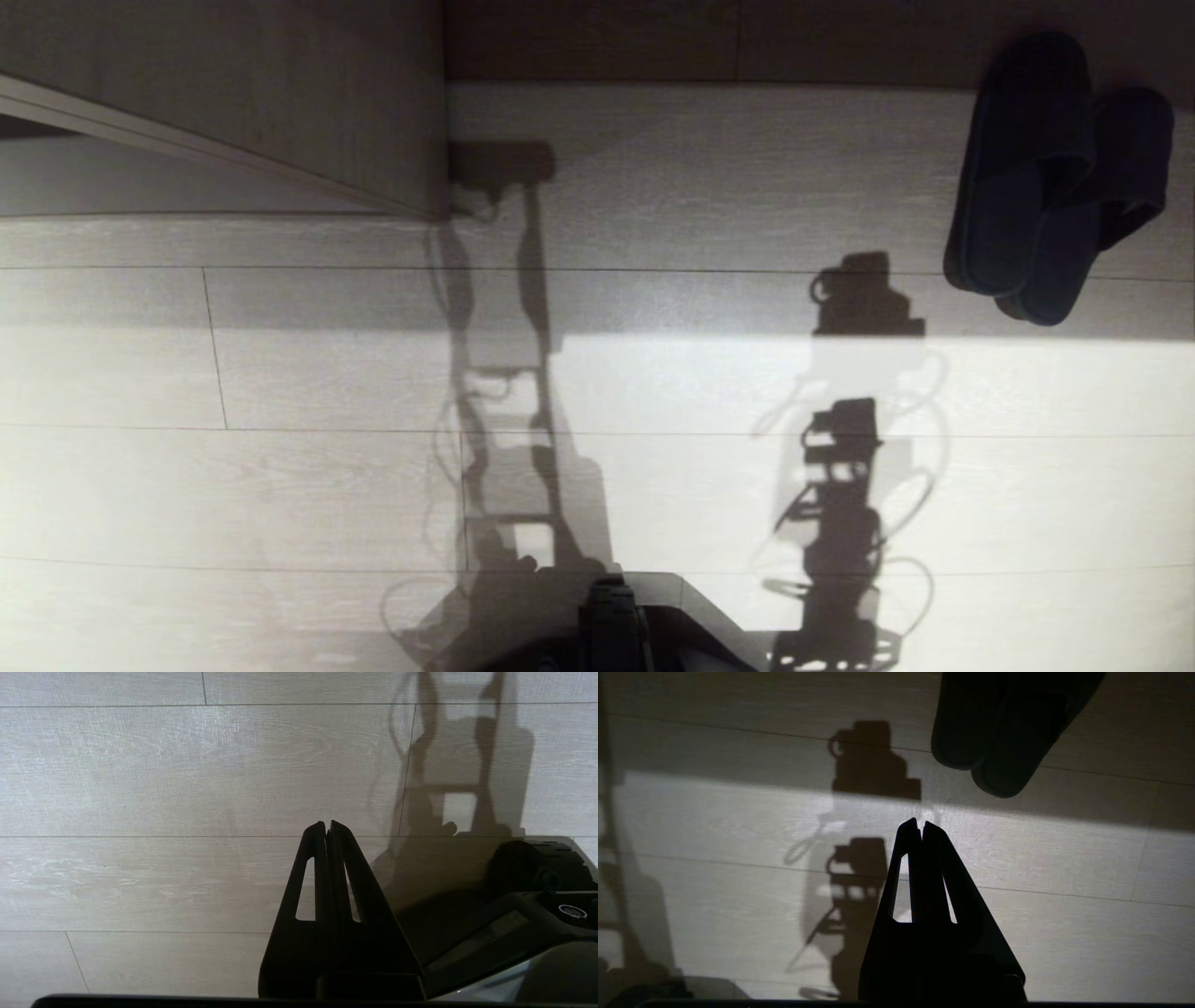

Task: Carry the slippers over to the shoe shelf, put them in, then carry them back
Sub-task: Pick up the slippers on the floor

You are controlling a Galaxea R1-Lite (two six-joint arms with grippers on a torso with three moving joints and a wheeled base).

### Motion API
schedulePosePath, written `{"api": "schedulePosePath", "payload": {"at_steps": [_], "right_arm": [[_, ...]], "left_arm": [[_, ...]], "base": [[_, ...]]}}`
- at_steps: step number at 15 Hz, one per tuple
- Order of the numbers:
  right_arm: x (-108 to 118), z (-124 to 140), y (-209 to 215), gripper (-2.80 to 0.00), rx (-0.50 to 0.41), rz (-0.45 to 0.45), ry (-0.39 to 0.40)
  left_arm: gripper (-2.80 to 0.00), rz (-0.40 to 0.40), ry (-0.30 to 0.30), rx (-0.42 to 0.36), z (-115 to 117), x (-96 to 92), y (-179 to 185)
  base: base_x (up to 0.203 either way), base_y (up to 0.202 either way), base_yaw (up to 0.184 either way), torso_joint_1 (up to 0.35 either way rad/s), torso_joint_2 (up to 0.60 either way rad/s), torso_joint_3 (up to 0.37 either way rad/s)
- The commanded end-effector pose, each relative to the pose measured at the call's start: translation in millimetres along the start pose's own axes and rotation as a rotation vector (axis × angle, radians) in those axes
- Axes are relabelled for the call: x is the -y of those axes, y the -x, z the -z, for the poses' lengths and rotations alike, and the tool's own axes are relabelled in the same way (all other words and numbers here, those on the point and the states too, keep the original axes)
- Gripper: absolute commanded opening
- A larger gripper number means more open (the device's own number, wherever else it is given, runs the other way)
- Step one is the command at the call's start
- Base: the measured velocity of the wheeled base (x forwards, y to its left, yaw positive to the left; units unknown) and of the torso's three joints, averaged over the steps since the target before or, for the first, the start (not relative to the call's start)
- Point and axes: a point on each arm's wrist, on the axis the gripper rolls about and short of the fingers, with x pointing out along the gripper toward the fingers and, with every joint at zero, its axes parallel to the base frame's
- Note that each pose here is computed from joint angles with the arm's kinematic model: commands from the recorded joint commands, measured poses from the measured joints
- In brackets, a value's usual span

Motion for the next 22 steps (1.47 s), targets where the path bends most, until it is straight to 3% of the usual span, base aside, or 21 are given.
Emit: {"api": "schedulePosePath", "payload": {"at_steps": [1,3,5,9,16,17,22], "right_arm": [[4,1,-37,-2.8,-0.107,0.036,0.004],[14,8,-74,-2.8,-0.196,0.119,0.01],[27,8,-94,-2.8,-0.193,0.206,0.02],[46,38,-135,-2.8,-0.292,0.261,0.014],[68,62,-175,-2.8,-0.194,0.303,0.041],[68,62,-176,0.0,-0.185,0.303,0.042],[76,64,-200,0.0,-0.143,0.3,0.033]], "left_arm": [[-2.8,0.0,0.0,0.0,0,0.0,0],[-2.8,0.0,0.0,0.0,0,0.0,0],[-2.8,0.0,0.0,0.0,0,0.0,0],[-2.8,0.0,0.0,0.0,0,0.0,0],[-2.8,0.0,0.0,0.0,0,0.0,0],[-2.8,0.0,0.0,0.0,0,0.0,0],[-2.8,0.0,0.0,0.0,0,0.0,0]], "base": [[0.0,0.0,0.0,0.0,0.0,0.0],[0.0,0.0,0.0,0.0,0.0,0.0],[0.0,0.0,0.0,0.0,0.0,0.0],[0.0,0.0,0.0,0.0,0.0,0.0],[0.0,0.0,0.0,0.0,0.0,0.0],[0.0,0.0,0.0,0.0,0.0,0.0],[0.0,0.0,0.0,0.0,0.0,0.0]]}}
